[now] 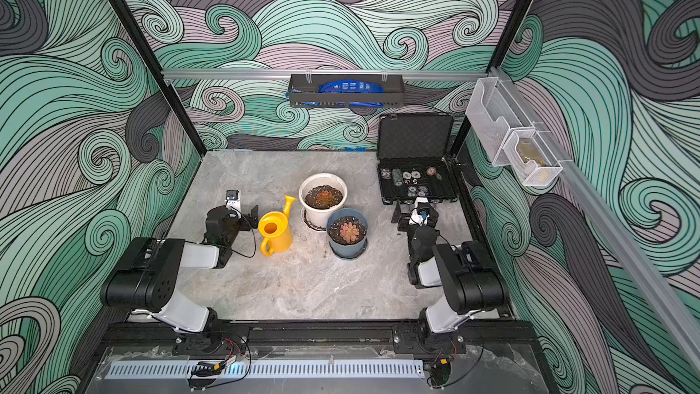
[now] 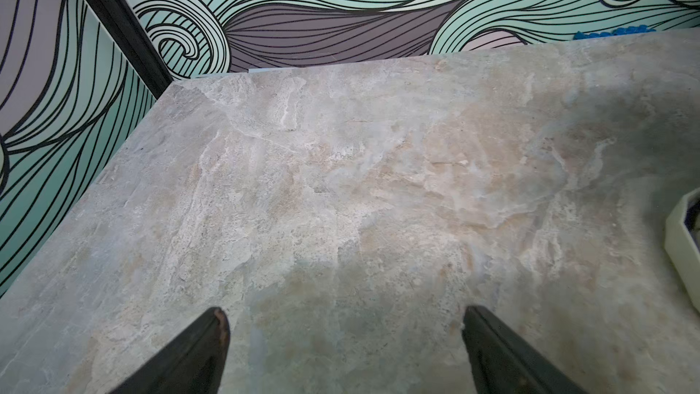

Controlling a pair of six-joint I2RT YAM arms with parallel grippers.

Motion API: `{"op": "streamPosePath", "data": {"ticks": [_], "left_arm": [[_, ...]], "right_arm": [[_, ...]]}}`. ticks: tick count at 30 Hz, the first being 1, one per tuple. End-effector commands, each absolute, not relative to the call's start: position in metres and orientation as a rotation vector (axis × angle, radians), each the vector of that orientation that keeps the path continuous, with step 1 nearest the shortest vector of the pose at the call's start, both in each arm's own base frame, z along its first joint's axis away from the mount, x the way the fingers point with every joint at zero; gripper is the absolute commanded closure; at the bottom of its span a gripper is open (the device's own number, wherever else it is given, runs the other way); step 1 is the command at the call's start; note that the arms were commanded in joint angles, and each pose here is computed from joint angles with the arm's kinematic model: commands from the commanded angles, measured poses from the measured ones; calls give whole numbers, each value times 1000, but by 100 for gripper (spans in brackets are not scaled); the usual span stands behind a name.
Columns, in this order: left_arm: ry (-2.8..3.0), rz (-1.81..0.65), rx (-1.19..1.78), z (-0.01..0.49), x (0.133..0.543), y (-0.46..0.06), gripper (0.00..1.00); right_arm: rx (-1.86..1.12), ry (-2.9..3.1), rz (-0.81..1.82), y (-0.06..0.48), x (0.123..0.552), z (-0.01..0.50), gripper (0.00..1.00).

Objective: Water the succulent around the soil edge
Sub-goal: Pick up the watering can from the center of the board.

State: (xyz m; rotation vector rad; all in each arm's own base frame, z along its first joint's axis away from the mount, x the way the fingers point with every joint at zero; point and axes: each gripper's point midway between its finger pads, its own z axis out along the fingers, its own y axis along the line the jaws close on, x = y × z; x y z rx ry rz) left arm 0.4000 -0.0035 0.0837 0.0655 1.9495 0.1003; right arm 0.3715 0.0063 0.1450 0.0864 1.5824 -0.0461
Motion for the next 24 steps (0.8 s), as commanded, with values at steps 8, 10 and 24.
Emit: {"op": "streamPosePath", "data": {"ticks": [8,10,24], "left_arm": [[1936,97,59,89,404,-4,1],[1937,97,61,89,405,-4,1],[1937,91,62,88,404,-5,1]], "right_arm": [[80,1581,-53,6,371,144,1],[79,1581,-53,6,371,144,1],[80,1581,-54,6,371,144,1]]}}
